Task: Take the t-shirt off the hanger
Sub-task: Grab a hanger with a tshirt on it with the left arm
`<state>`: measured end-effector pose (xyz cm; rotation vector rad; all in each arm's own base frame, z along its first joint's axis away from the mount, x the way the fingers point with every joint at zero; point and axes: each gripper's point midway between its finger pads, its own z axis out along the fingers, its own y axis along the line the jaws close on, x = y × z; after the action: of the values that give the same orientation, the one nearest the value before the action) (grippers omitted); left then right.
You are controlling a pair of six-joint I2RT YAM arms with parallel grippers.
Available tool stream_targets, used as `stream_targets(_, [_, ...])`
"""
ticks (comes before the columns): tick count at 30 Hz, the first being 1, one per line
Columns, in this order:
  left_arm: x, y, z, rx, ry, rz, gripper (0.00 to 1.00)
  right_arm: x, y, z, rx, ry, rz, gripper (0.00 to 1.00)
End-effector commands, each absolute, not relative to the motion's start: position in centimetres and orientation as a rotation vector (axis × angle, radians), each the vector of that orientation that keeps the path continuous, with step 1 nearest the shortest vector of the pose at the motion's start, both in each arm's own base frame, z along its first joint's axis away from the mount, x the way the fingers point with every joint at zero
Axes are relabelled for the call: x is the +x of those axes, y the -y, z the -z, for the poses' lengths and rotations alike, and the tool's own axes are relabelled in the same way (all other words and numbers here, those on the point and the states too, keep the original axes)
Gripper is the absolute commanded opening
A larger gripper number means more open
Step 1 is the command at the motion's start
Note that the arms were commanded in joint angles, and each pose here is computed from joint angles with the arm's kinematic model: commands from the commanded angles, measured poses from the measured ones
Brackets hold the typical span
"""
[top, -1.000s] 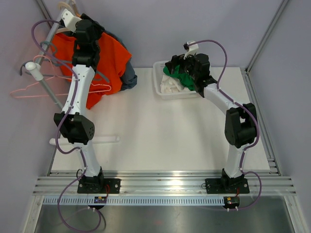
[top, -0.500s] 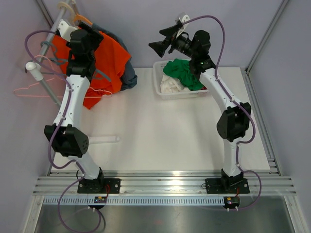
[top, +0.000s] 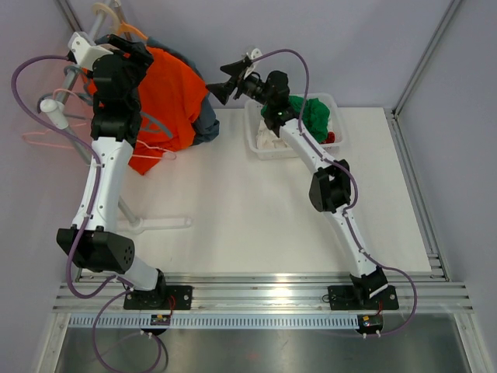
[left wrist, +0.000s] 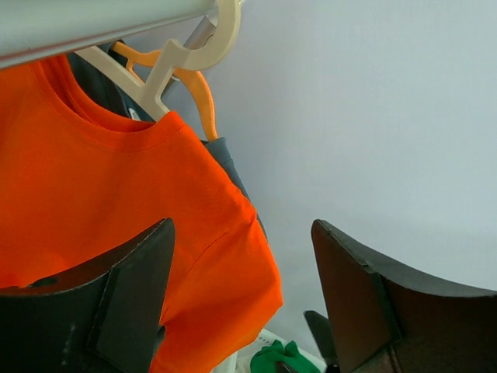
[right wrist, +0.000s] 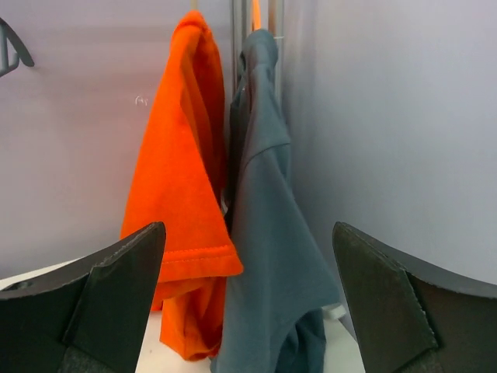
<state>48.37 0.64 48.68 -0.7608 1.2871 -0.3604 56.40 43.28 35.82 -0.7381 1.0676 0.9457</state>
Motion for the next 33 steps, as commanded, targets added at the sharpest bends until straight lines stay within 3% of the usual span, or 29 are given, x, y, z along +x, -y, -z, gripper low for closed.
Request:
stream_targets(1, [47.6, -1.4, -49.9, -0.74, -1.26, 0.335, 0.74, 53.3, -45.4, -42.2, -0.67, -0.822, -0.907, 0.95])
stream_targets(11, [49.2, -2.3, -49.1, -0.76, -1.287, 0.329, 0.74, 50.6, -48.6, -41.8, -0.686, -0.764, -0.952, 0.88])
stream_targets(14, [49.7, -2.3, -48.7, -0.758, -1.298, 0.334, 0.74, 50.6, -49.0, -41.5, -0.681, -0.774, -0.944, 0.8])
stream_targets(20, [51.0, -2.4, -47.7, -0.771, -1.331, 0.339, 0.74, 51.8, -48.9, -40.9, -0.639, -0.781, -0.9, 0.73])
stream_targets(24, [51.4, -2.1, -47.8, -0.761, -1.337, 0.35, 0.74, 52.0, -49.1, -40.2, -0.643, -0.791, -0.895, 0.51])
stream_targets(25, [51.6, -2.2, -47.7, -0.763, -1.338, 0.348, 0.74, 51.6, -49.5, -40.1, -0.656, -0.79, -0.907, 0.38])
stream_targets(27, [51.6, -2.2, -47.9, -0.761, -1.337, 0.345, 0.74, 51.1, -49.8, -40.3, -0.676, -0.786, -0.907, 0.26])
stream_targets(28, [51.7, -2.2, -48.1, -0.762, -1.338, 0.345, 0.74, 50.6, -50.7, -39.5, -0.7, -0.8, -0.916, 0.12])
stream_targets(29, [51.7, -2.2, -48.2, -0.763, -1.338, 0.346, 0.74, 50.1, -50.8, -40.0, -0.713, -0.788, -0.903, 0.06])
stream_targets(30, [51.7, -2.2, -48.2, -0.763, -1.339, 0.348, 0.74, 49.6, -51.3, -39.8, -0.725, -0.792, -0.907, 0.01])
stream_targets(33, [51.8, -2.2, -48.1, -0.758, -1.346, 0.344, 0.74, 48.0, -52.7, -39.4, -0.793, -0.78, -0.906, 0.0])
